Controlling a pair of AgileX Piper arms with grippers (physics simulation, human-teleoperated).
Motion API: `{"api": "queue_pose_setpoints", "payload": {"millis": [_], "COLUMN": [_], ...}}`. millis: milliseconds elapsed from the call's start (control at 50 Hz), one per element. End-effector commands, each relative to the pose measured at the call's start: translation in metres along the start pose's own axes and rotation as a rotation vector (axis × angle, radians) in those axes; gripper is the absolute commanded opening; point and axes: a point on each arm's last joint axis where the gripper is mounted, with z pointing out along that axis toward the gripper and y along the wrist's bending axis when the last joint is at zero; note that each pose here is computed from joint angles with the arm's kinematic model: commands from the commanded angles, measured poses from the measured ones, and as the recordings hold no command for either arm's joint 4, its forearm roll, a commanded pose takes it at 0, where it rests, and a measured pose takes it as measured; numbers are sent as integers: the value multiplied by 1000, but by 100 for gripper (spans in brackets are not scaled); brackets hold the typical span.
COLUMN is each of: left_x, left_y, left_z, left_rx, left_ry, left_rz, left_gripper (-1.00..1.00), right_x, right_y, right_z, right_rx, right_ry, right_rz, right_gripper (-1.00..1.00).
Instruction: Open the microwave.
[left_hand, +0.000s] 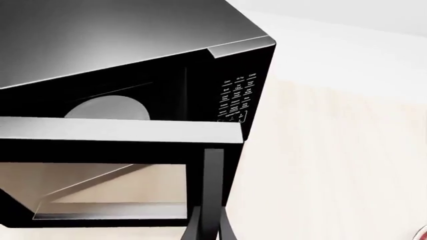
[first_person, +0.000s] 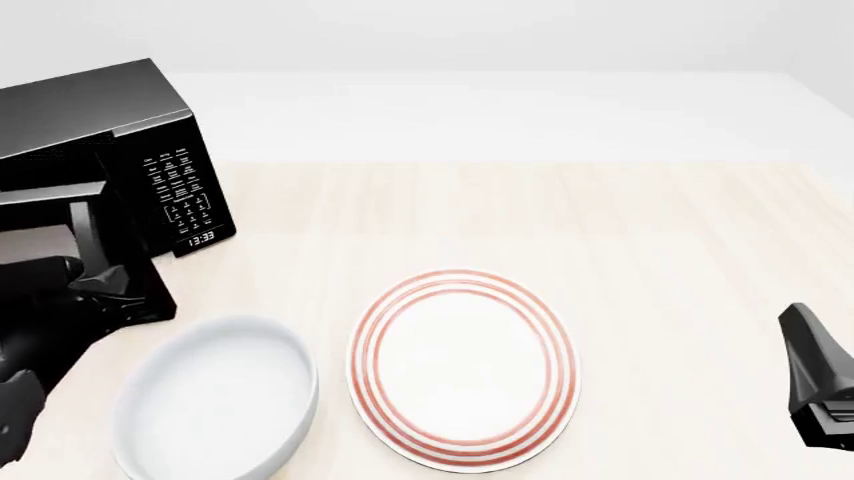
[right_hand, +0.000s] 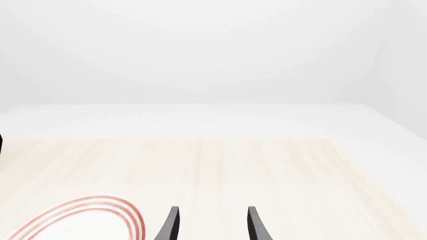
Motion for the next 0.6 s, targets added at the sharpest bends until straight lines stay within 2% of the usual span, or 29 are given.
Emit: {"api": "queue_pose_setpoints", "payload": {"millis": [20, 600], "left_x": [-28, -20], "left_y": [-22, -22], "left_z": [-6, -25], "left_rx": [131, 150], "left_ry": [-155, -170], "left_rz": [26, 25], "left_gripper": [-100, -100], "right_x": [0, 0], "right_y": [0, 0], "right_z": [0, 0], "right_rx": [0, 0], "right_ry": [0, 0], "right_rz": [0, 0], "right_gripper": [100, 100]}}
